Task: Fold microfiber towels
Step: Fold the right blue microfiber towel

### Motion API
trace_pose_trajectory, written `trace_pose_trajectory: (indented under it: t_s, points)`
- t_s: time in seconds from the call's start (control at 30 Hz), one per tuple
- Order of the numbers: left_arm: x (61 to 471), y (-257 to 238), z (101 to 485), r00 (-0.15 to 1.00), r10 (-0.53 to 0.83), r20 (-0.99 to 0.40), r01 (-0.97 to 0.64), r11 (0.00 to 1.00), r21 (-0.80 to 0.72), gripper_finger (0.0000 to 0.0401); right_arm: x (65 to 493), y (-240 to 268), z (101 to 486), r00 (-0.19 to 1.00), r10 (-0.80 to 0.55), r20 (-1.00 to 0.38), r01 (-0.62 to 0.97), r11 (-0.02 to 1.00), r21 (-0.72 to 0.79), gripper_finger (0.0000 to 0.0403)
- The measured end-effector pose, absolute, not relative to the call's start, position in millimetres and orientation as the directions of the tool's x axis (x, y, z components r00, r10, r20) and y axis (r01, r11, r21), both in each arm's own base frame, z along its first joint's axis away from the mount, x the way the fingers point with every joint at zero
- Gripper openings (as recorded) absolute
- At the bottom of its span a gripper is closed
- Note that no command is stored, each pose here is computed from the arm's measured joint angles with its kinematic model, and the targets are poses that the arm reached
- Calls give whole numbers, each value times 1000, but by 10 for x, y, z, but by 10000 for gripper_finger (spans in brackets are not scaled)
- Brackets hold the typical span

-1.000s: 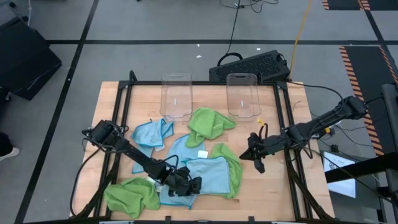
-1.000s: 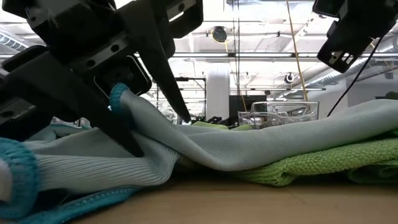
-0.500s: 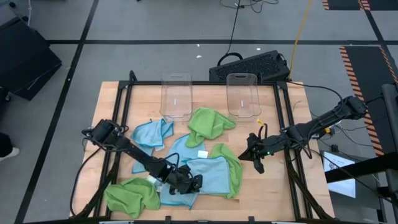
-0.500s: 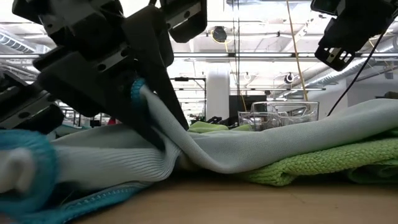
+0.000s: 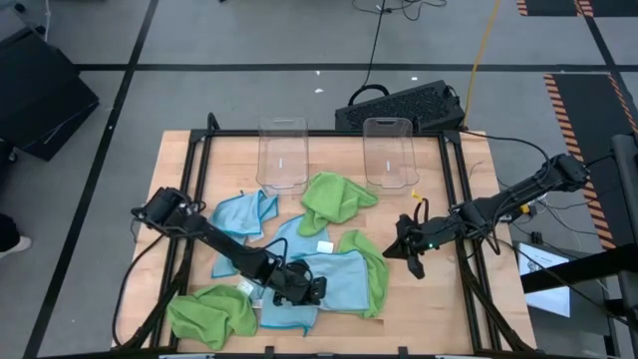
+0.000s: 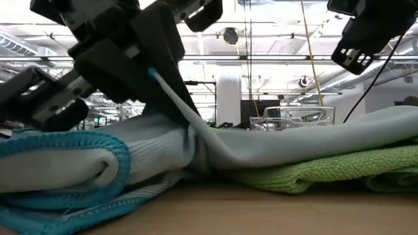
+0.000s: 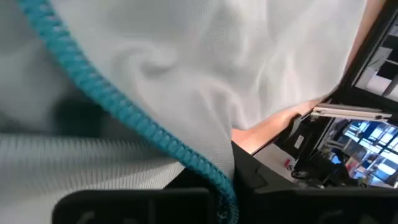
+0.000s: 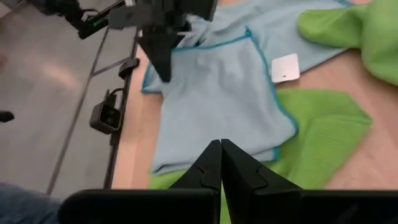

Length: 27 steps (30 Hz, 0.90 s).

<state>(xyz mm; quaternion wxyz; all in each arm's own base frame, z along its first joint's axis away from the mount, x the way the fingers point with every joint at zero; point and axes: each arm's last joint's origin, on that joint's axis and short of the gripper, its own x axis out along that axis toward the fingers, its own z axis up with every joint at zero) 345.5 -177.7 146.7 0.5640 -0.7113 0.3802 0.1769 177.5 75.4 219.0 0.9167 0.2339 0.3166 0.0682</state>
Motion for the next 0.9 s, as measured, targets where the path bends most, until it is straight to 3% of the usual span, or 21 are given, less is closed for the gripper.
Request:
trace_pose_trajectory:
  t_s: [0.9]
  points:
    - [3509, -1611, 1564, 615, -424, -665, -767, -124, -630, 130, 1766, 758, 2181, 778, 289, -558, -6, 891, 453, 0]
